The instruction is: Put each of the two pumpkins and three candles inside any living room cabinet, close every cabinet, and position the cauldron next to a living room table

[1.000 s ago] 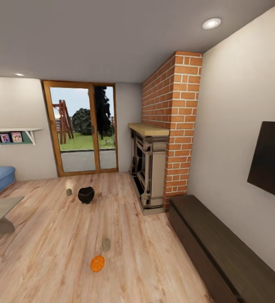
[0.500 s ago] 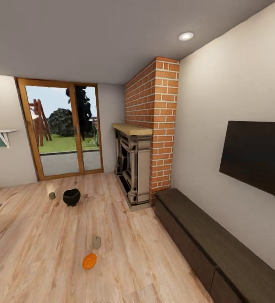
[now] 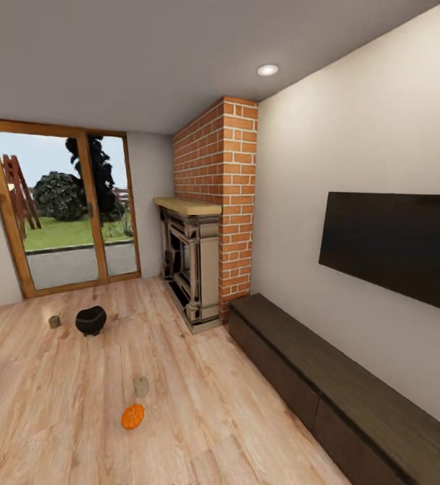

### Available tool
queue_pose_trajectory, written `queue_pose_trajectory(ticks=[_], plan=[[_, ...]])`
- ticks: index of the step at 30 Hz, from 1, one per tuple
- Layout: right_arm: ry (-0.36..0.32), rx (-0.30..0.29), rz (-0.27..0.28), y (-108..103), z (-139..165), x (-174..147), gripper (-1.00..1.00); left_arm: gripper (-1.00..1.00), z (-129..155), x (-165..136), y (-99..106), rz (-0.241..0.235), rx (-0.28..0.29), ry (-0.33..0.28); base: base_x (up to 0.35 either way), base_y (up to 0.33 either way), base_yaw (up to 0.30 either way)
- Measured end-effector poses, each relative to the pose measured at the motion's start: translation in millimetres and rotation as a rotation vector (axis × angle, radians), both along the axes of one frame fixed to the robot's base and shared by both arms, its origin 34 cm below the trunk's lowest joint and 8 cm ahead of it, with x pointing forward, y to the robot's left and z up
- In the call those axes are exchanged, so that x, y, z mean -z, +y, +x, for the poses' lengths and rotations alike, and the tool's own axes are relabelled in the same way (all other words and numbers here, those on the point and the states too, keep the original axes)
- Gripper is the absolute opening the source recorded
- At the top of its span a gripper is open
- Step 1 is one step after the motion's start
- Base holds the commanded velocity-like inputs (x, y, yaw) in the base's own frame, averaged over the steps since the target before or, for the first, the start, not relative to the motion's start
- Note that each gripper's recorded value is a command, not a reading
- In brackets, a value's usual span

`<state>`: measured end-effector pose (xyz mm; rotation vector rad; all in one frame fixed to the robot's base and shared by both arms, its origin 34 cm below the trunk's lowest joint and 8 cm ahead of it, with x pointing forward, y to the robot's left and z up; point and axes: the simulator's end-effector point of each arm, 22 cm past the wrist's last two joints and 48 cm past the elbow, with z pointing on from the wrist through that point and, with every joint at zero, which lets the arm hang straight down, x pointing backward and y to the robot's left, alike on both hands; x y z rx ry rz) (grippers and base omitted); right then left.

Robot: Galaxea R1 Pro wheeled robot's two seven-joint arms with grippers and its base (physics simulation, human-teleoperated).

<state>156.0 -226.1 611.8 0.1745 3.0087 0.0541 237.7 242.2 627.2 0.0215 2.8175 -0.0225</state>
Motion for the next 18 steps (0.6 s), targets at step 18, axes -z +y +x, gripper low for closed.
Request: queue_pose_trajectory(ticks=[18], plan=[[-0.001,0.002,-0.005,-1.7,-3.2,0.2,1.00,1.00,-7.9,2.5,0.0,0.000,0.001,0.021,-0.231,0.241,-0.192]])
